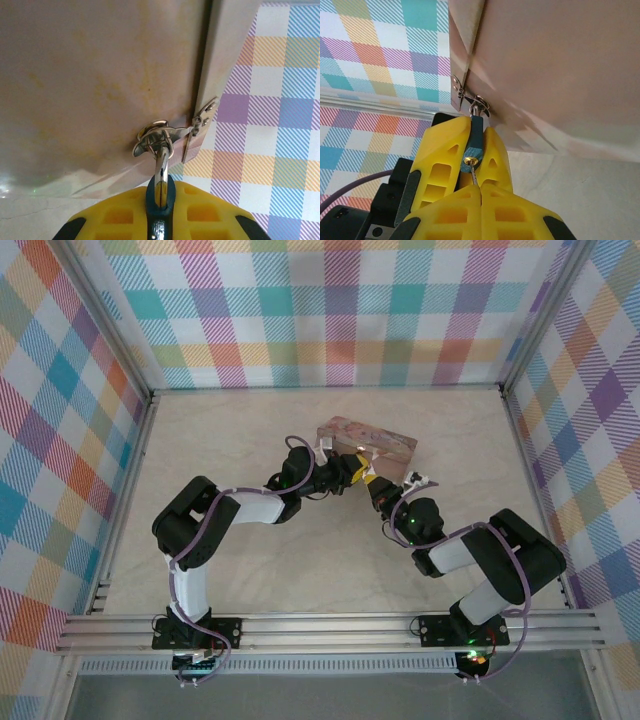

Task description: Unlock a padlock with a key

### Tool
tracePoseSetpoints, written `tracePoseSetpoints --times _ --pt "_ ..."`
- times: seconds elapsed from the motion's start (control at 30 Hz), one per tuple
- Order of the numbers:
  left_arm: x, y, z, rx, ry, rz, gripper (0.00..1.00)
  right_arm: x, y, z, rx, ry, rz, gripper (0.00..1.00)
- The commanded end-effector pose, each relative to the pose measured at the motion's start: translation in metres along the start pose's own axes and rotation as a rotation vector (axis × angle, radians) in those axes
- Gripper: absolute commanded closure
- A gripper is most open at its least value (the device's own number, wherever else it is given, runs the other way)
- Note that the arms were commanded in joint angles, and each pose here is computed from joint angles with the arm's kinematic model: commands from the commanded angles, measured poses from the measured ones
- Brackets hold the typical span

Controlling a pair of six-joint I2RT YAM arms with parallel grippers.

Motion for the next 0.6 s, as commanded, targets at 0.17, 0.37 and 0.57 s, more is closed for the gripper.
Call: tracePoseSetpoints --times 0.17,0.37,0.57 --pt "-0.0003 -0.0153 -0.0201 -0.055 -0.102 0.061 1.00 0.0014 0.0071 0.0094 -0.084 0.042 -0.013 1.00" --pt "0.0001 -0.0160 -0.0211 -0.058 -0.108 0.065 1.00 -0.0033 0.0093 0.0081 -0.171 0.039 -0.019 1.00" --pt "0.0006 -0.0167 -0.0189 -0.057 -0.103 0.066 1.00 -0.0035 0.0127 0.0042 -0.273 0.031 -0.050 1.00"
Point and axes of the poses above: each hand's point on the last joint's axis, 136 mm out from that joint toward the fingers, its own x axis back along the fingers, its own z axis along the line the jaws close on, y = z × x, the point moved 5 cm from there along x, back along the fingers, and after that the axes turned 7 degrees about -x, right-handed, at the moved point
